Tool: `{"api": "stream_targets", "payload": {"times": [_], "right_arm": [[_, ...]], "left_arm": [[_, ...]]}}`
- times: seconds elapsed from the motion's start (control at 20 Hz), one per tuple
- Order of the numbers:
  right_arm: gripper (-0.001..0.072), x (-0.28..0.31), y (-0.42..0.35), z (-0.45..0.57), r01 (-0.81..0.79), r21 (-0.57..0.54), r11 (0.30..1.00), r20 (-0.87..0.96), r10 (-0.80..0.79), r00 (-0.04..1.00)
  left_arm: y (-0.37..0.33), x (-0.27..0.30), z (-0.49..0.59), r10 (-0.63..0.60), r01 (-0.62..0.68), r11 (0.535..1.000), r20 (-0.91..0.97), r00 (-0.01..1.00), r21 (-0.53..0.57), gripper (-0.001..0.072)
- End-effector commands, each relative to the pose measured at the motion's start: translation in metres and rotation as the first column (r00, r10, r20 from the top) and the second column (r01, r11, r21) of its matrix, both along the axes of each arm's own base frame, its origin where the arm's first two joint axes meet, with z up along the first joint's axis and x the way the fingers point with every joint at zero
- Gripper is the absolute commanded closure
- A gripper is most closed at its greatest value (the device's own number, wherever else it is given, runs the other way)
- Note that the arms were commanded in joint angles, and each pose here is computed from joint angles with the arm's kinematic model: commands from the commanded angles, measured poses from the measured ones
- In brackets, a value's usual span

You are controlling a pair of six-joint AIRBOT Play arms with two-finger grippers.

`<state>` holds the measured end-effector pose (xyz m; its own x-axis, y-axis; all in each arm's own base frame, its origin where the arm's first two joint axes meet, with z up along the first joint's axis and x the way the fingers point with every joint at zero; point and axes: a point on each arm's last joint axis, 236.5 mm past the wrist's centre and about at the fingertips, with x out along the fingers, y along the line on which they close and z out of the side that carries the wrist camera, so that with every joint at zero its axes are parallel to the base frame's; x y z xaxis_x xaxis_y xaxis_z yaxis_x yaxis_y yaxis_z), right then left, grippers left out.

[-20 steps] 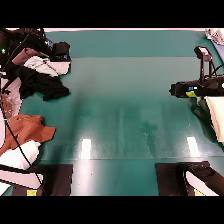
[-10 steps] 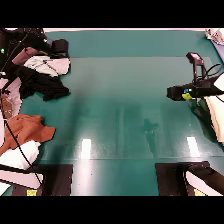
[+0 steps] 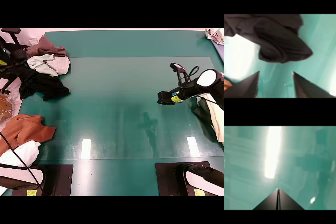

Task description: Fold the shirts.

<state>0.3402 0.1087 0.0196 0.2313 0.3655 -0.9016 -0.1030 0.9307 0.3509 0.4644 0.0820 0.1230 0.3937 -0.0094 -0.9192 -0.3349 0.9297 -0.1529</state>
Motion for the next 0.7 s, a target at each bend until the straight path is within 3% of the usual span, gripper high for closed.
{"api": "stream_targets", "payload": {"times": [0.0, 0.1, 0.35, 0.55, 0.65], "right_arm": [[0.0690, 0.003, 0.014, 0.000, -0.025, 0.058, 0.998, 0.006, 0.024, 1.000], [0.0690, -0.005, 0.015, -0.001, -0.054, 0.055, 0.997, -0.020, 0.055, 0.998], [0.0689, -0.011, 0.016, 0.001, -0.069, 0.057, 0.996, -0.031, 0.071, 0.997], [0.0689, 0.000, 0.015, 0.021, -0.037, 0.061, 0.997, 0.061, 0.033, 0.998], [0.0689, -0.001, 0.015, 0.032, -0.036, 0.062, 0.997, 0.095, 0.030, 0.995]], "left_arm": [[0.020, 0.005, -0.046, 0.057, -0.058, 0.998, -0.042, 0.997, -0.021, -0.0013], [0.033, 0.011, -0.075, 0.076, -0.075, 0.997, -0.082, 0.994, 0.018, -0.0013], [0.069, 0.060, -0.074, 0.083, -0.100, 0.983, 0.117, 0.990, 0.153, -0.0013], [0.061, 0.045, -0.148, 0.007, 0.003, 0.992, -0.077, 0.997, 0.129, -0.0013], [0.062, 0.054, -0.157, 0.013, -0.006, 0.992, -0.055, 0.998, 0.129, -0.0013]]}}
